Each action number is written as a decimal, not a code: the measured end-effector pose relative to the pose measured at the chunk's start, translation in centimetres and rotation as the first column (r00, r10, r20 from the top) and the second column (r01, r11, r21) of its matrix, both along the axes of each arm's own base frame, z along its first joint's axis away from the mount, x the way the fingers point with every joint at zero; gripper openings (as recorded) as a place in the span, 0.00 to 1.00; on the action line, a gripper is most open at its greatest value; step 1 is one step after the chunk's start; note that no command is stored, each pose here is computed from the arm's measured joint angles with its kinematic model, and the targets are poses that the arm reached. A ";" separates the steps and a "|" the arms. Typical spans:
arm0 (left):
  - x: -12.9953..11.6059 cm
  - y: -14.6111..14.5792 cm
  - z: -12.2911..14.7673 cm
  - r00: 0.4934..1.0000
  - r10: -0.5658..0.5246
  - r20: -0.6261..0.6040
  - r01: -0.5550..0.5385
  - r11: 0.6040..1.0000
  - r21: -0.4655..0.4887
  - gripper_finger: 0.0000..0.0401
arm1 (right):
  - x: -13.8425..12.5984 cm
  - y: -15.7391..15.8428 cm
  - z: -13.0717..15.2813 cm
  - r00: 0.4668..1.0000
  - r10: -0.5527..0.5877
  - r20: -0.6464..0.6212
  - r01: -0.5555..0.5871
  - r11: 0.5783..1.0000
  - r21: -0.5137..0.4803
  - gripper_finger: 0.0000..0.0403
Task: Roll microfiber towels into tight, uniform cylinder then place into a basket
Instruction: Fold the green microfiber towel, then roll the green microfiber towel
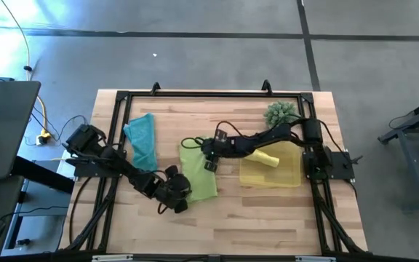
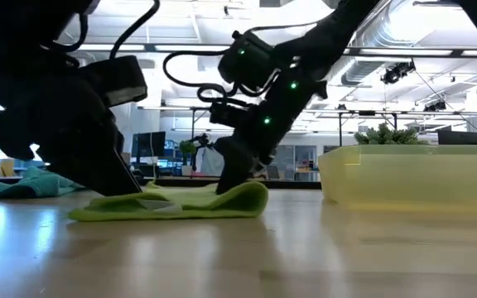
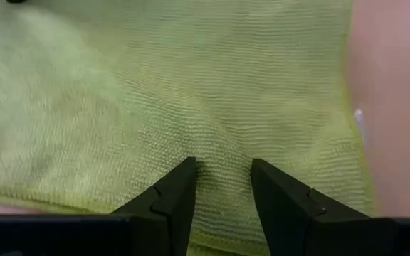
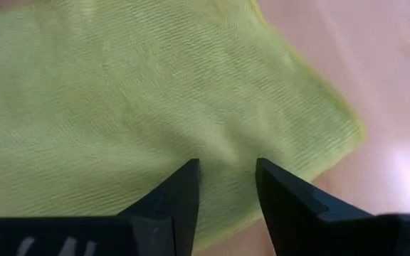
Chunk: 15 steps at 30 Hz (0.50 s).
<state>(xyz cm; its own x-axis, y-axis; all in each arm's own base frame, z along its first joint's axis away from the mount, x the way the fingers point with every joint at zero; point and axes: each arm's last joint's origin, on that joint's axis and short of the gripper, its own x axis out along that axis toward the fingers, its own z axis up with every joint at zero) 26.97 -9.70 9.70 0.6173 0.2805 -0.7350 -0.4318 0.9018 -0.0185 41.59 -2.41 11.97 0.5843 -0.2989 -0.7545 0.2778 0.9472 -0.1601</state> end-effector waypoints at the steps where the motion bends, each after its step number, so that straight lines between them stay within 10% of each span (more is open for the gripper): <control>1: 0.0 0.2 0.0 1.000 0.015 -0.003 -0.015 1.000 0.020 0.32 | 0.1 -0.2 0.1 1.000 0.019 0.004 -0.019 1.000 -0.019 0.32; 10: 0.6 0.0 2.8 0.989 -0.145 0.037 0.147 0.988 -0.056 0.32 | -0.3 1.4 5.5 0.977 0.176 -0.118 -0.178 0.984 -0.005 0.32; 15: 0.3 -0.4 4.8 0.931 -0.362 0.049 0.365 0.923 -0.120 0.32 | -1.2 5.1 7.8 0.882 0.451 -0.135 -0.455 0.891 0.003 0.32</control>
